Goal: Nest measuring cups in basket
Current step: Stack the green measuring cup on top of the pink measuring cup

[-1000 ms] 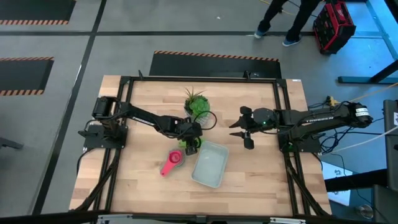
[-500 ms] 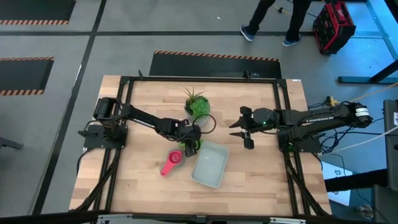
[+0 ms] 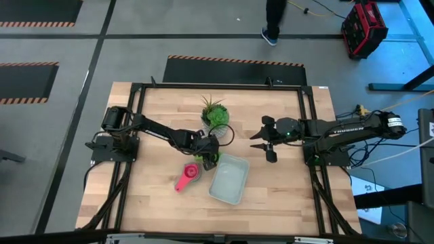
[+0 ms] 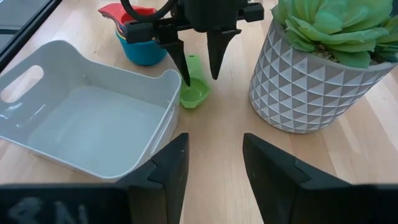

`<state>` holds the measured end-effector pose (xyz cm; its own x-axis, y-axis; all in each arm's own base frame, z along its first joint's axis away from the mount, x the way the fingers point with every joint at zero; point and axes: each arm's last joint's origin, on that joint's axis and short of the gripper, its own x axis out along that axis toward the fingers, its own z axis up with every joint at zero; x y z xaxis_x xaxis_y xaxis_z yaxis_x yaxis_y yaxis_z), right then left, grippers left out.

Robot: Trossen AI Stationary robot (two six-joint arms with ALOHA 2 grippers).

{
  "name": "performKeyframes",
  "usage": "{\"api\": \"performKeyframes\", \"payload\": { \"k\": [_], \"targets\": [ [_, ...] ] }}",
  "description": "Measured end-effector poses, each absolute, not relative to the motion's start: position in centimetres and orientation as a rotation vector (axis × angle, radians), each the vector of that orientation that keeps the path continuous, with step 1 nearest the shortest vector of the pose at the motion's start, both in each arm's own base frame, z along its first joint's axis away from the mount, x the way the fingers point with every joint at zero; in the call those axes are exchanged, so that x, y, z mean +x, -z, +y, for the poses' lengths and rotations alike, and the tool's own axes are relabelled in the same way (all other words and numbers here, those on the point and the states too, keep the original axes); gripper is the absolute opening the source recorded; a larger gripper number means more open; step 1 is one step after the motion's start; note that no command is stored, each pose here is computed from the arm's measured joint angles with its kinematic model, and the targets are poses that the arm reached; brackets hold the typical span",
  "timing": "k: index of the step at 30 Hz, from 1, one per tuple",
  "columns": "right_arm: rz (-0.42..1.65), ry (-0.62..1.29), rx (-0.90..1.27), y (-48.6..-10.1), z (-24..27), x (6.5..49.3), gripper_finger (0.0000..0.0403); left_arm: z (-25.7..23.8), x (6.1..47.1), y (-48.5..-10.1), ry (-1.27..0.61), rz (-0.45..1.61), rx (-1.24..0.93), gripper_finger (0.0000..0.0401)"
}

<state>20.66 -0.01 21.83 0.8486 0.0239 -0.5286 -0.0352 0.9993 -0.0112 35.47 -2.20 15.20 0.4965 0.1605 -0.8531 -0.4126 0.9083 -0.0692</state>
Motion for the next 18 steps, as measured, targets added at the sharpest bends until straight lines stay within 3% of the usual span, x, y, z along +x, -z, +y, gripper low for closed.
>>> {"api": "performKeyframes", "payload": {
  "k": [18],
  "targets": [
    [0.566,-0.031,-0.021,-21.8,0.0,20.6,0.0156,-2.3,35.5,-14.3,-0.378,1.031,-0.321,0.0109]
  ]
}}
